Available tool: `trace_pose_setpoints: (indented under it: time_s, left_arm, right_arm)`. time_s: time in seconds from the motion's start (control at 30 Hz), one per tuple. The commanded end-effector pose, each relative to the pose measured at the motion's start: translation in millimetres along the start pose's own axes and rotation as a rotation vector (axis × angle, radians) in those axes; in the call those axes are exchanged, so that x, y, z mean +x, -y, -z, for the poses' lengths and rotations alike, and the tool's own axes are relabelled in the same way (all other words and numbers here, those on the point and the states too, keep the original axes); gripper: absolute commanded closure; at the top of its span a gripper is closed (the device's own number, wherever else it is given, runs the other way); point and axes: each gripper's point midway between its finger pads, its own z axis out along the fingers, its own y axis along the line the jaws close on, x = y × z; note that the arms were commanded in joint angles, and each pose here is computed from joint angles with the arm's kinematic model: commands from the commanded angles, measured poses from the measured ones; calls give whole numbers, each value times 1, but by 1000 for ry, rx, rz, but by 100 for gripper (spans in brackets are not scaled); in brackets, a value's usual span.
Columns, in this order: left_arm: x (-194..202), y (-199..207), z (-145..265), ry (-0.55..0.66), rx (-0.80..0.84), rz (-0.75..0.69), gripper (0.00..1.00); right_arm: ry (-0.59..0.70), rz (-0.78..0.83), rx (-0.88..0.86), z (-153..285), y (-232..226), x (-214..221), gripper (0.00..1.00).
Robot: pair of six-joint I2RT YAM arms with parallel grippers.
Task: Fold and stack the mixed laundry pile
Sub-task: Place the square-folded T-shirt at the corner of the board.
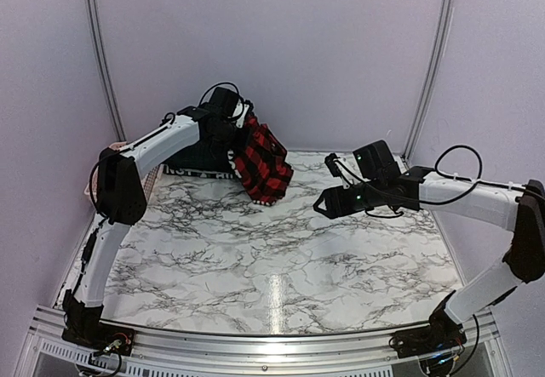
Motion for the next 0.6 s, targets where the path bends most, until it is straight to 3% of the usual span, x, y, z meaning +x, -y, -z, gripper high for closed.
trace_pose_setpoints:
  time_s: [0.0, 0.57]
  left_arm:
    - [-75, -12, 70, 200, -26, -64, 100]
    - [-144, -23, 136, 445, 22, -37, 100]
  right_arm:
    - [45, 2, -15, 1, -5, -22, 35]
    - [35, 13, 6, -1, -1, -23, 36]
